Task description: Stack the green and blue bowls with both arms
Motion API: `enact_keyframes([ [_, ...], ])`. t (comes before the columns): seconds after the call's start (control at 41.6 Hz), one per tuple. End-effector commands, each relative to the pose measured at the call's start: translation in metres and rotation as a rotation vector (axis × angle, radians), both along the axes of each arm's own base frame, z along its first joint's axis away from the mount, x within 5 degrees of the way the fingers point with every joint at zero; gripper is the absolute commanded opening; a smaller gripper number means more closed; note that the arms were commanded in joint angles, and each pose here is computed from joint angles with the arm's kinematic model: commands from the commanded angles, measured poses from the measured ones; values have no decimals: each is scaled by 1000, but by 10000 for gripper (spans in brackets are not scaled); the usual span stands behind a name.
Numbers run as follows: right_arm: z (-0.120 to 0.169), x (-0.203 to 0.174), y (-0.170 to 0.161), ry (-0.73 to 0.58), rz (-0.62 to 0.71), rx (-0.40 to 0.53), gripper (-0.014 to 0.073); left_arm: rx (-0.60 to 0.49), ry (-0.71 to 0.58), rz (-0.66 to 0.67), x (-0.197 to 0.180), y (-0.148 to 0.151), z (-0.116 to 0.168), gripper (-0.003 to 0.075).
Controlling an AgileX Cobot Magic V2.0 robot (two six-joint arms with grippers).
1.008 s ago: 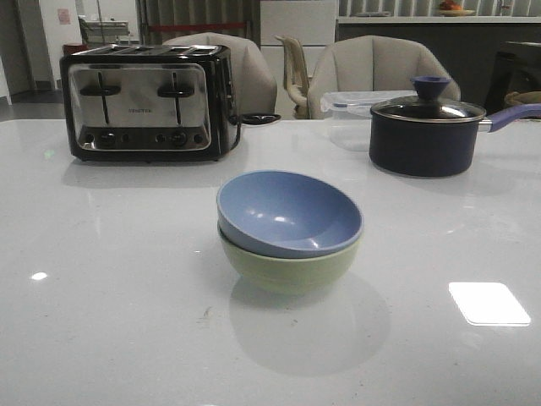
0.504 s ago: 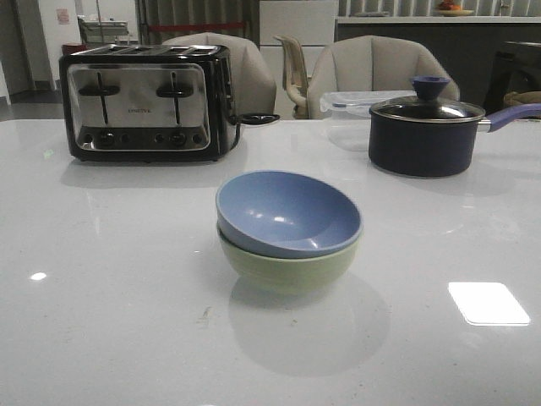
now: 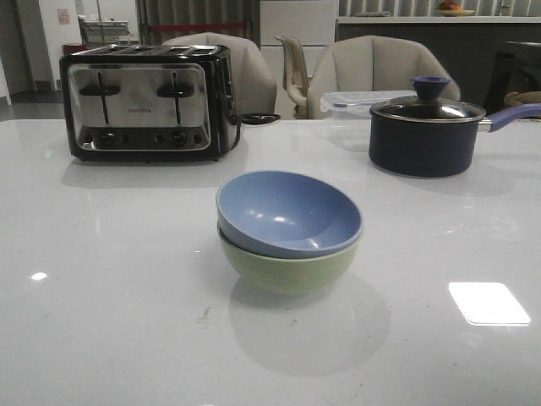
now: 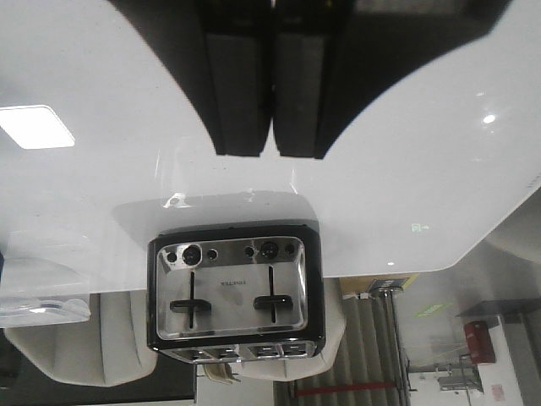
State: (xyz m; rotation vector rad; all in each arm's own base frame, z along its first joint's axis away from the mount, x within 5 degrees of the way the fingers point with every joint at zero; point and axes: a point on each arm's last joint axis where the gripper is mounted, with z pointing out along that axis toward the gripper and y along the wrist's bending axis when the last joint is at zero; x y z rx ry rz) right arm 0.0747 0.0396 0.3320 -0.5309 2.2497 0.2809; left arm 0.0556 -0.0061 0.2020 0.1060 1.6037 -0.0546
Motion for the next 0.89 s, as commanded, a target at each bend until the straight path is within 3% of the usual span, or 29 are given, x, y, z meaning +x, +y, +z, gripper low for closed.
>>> enact_keyframes([
  [0.0,12,4,1,-79,-9,31,40,-28,-176,16,-2,2,17,99],
  [0.864,12,4,1,-79,-9,30,40,-30,-192,15,-2,2,14,98],
])
